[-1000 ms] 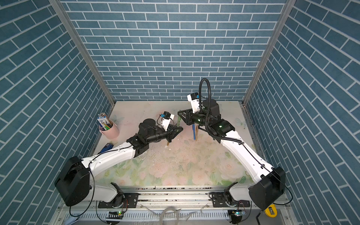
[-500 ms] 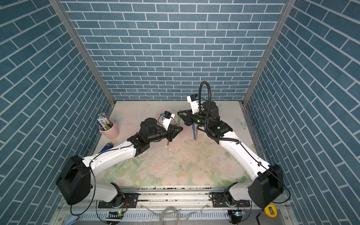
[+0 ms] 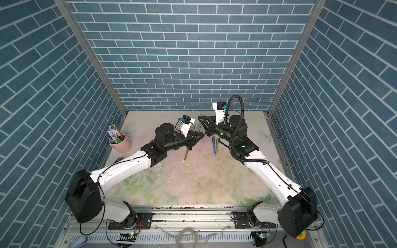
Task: Insert pens into pen caps
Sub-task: Put on the pen cap to the pen.
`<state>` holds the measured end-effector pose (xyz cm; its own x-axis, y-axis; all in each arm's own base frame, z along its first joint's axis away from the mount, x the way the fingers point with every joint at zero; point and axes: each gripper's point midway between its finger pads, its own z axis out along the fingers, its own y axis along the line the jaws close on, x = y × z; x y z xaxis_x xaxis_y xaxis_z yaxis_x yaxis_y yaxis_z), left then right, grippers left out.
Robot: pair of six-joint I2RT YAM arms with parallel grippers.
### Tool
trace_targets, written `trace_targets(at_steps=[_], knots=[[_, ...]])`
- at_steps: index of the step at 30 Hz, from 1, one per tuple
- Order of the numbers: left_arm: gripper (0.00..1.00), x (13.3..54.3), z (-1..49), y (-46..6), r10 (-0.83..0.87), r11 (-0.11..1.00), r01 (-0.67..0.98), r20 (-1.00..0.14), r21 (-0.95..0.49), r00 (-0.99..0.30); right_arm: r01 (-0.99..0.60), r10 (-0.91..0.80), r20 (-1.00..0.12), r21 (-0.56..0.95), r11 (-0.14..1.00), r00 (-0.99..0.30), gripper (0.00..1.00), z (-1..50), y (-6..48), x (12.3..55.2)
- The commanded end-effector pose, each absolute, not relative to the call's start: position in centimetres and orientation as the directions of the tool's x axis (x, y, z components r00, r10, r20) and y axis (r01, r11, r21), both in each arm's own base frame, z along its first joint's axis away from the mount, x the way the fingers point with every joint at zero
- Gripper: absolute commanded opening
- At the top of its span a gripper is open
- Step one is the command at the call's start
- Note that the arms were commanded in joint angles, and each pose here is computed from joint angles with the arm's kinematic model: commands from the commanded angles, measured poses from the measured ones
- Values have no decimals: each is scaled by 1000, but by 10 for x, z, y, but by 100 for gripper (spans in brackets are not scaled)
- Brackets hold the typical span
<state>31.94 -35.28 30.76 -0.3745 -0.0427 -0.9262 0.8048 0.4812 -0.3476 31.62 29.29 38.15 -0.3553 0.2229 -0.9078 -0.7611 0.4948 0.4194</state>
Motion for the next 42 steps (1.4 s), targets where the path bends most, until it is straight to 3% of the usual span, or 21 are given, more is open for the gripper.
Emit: trace_targets(at_steps=[1,31,36,42], knots=[[0,338,470,-316,-399,501,836,-917,-225,-8,-673,-27,-739,597,436,-673,5,274,319,270],[0,348,539,-276,-491,528,831,-862,-175,130,-640,-166,-650,611,466,-742,11,195,336,257],[0,351,519,-286,-458,498,845,-886,-194,67,-660,-145,-681,599,453,-718,14,216,338,261],[0,344,455,-306,-367,463,856,-929,-232,-53,-707,-144,-735,551,442,-663,22,251,341,268]])
